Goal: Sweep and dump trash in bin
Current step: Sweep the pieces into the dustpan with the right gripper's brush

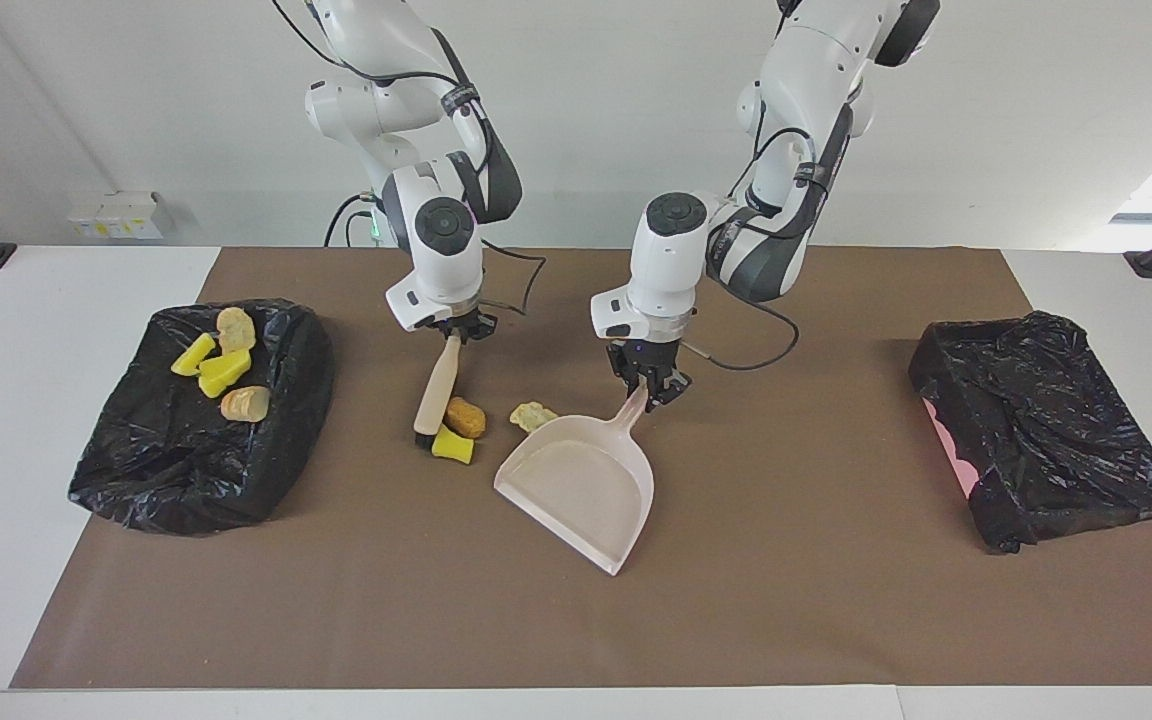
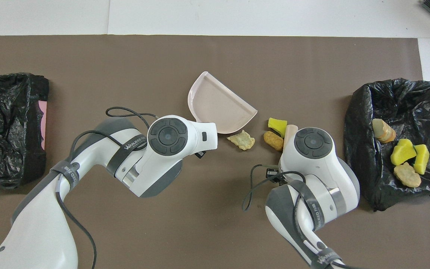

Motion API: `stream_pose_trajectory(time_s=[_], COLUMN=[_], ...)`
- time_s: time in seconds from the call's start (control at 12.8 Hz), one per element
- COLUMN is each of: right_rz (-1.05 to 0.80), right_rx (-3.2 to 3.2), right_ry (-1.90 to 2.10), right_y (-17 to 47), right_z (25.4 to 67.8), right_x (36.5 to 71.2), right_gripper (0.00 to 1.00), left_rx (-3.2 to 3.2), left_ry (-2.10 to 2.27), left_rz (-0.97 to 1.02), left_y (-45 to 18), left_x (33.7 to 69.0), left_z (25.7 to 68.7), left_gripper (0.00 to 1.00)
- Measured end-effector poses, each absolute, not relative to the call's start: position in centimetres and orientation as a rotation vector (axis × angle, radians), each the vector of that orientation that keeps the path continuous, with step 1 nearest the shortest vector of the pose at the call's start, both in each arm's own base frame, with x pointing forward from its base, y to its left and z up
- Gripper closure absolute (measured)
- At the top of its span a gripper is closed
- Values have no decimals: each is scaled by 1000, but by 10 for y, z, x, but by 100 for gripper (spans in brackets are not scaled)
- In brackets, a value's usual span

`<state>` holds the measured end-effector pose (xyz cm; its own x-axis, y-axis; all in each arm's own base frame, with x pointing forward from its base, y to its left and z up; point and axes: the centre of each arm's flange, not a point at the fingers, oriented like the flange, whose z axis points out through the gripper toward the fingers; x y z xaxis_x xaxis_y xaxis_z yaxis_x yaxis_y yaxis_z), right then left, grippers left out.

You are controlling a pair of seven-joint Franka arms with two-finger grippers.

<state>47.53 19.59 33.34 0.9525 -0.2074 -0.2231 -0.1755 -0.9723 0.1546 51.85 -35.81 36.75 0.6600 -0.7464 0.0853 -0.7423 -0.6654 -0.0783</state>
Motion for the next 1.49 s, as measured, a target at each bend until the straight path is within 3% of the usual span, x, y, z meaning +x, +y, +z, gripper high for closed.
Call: stream_pose_trajectory(time_s=[0.23, 0.55, 0.94, 1.49], right_rz=[-388, -410, -370, -369], right_rx=[2983, 2977, 2982, 2994], right_ry=[-220, -115, -49, 0], right_y=[191, 136, 75, 80], right_z=[351, 377, 372, 351], right_x=[493, 518, 532, 523], right_gripper=[74, 74, 74, 74], left_rx=[-2605, -2367, -2212, -2119], left_ry=[1575, 1873, 2055, 2136], left_rz=[-106, -57, -15, 106], left_y=[-327, -301, -301, -288], left_x=[531, 541, 538, 517], left_z=[393, 400, 396, 380], left_gripper=[67, 67, 67, 67])
